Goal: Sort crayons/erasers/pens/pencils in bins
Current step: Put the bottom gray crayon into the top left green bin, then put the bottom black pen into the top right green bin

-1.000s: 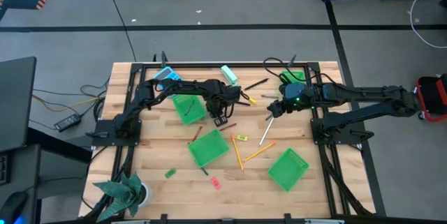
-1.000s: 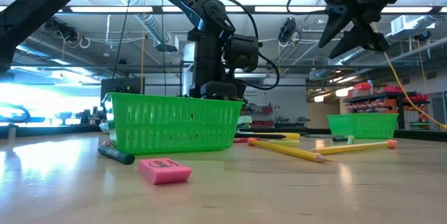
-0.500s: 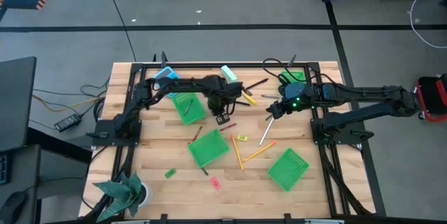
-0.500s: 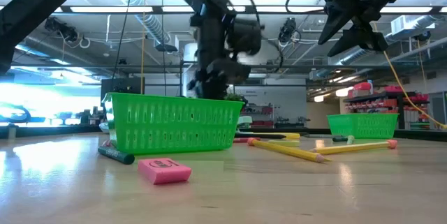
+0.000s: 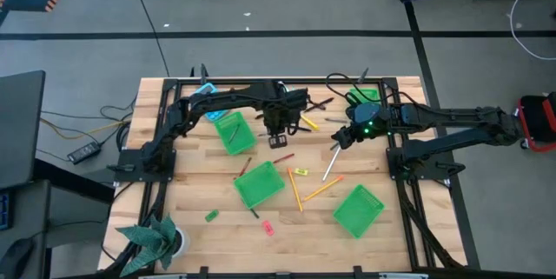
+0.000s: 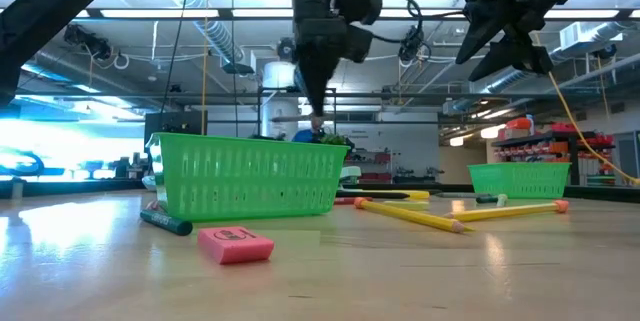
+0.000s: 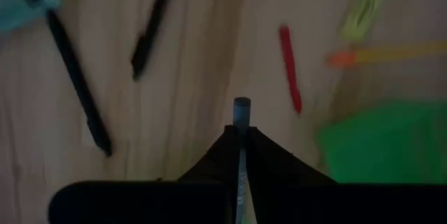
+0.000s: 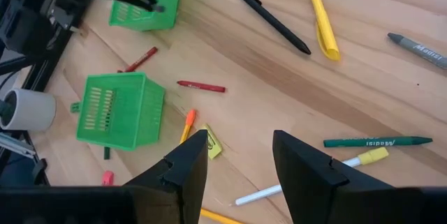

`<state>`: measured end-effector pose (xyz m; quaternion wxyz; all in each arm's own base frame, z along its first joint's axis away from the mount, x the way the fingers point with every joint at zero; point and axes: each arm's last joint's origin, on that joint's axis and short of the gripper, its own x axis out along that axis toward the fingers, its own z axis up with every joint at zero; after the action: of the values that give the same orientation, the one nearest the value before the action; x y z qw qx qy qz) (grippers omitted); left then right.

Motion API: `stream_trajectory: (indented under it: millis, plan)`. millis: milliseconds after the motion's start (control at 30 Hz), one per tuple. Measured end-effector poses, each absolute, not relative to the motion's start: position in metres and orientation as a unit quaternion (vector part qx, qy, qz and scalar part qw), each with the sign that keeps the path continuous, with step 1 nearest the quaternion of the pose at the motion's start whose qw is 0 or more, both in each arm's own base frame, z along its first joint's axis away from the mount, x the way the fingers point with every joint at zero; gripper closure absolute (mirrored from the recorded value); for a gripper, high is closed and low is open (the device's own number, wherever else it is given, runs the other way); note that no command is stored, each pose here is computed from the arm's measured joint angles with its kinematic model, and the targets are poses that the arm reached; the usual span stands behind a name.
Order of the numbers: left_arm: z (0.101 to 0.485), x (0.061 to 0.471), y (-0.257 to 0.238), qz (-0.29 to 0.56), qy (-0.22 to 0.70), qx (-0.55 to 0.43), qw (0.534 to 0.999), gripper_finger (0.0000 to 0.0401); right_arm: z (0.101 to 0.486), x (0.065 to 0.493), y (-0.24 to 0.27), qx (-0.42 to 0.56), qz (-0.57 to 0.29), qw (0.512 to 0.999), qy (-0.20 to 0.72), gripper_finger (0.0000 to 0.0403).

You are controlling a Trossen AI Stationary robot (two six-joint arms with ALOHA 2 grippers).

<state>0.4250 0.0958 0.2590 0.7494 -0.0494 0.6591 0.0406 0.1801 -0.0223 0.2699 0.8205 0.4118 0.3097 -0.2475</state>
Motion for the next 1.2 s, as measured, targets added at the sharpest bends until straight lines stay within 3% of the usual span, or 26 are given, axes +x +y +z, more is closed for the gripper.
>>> stream_trajectory:
  millis: [233, 667, 1033, 1200]
  plan:
    - [0.266, 0.409, 0.092, -0.002, 0.703, -0.015, 0.711, 0.0379, 0.27, 0.18, -0.023, 0.403, -0.259, 0.823, 0.304, 0.0235]
    - [0.294, 0.381, 0.111, -0.004, 0.691, -0.005, 0.723, 0.0393, 0.271, 0.181, -0.024, 0.417, -0.267, 0.82, 0.289, 0.0235]
    - [0.287, 0.318, 0.112, 0.024, 0.672, -0.019, 0.74, 0.0381, 0.271, 0.181, -0.024, 0.423, -0.27, 0.817, 0.285, 0.0235]
    - [0.286, 0.302, 0.101, 0.041, 0.661, -0.035, 0.748, 0.0368, 0.27, 0.183, -0.016, 0.366, -0.198, 0.847, 0.33, 0.0235]
